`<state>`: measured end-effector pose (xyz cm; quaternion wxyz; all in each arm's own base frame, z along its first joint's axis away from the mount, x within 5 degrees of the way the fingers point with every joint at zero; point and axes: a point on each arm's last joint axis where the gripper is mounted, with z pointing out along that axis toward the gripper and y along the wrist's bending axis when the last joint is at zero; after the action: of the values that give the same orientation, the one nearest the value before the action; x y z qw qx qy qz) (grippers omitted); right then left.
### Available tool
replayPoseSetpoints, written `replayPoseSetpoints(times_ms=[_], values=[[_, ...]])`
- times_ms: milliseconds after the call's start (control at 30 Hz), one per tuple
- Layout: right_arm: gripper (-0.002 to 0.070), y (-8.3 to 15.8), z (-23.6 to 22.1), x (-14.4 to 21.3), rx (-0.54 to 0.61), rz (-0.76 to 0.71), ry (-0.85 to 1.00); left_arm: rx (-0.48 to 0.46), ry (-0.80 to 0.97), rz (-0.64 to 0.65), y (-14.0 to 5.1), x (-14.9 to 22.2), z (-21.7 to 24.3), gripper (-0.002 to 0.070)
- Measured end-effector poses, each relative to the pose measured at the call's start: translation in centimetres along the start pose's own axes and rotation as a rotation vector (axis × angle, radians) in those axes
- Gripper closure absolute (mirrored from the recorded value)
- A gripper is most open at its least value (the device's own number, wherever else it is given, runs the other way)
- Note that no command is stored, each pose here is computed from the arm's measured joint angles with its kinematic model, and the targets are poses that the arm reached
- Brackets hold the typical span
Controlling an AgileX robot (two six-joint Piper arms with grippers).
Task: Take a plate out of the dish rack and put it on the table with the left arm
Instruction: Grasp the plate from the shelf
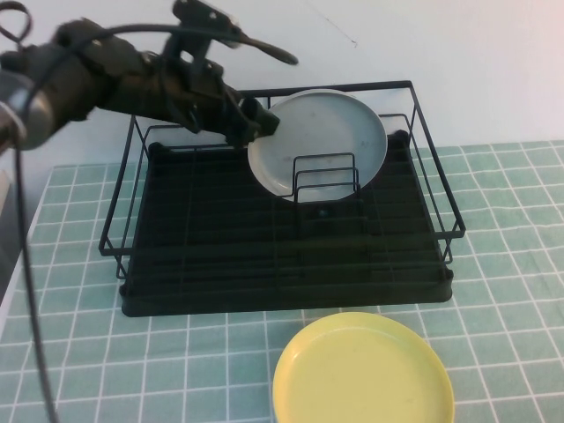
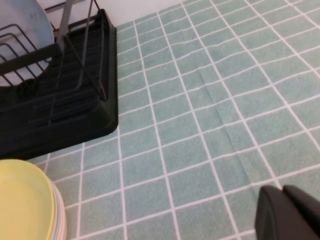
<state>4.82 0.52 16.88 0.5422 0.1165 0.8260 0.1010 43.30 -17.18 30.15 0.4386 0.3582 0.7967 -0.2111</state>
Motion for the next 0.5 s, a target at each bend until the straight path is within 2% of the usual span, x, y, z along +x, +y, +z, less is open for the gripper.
replayPoseSetpoints(times_ms=[333,433,500], values=[[0.0678,0.0,0.0,0.0,0.000,0.000,0.000,-0.028,-0.003,0.039,1.0,1.5,5.2,0.0131],[0.0678,0.0,0.0,0.0,0.000,0.000,0.000,-0.027,-0.001,0.033,1.3,1.8,5.9,0.0219],[0.0678,0.0,0.0,0.0,0.000,0.000,0.000,-0.024,0.003,0.022,1.3,2.1,6.2,0.0342]])
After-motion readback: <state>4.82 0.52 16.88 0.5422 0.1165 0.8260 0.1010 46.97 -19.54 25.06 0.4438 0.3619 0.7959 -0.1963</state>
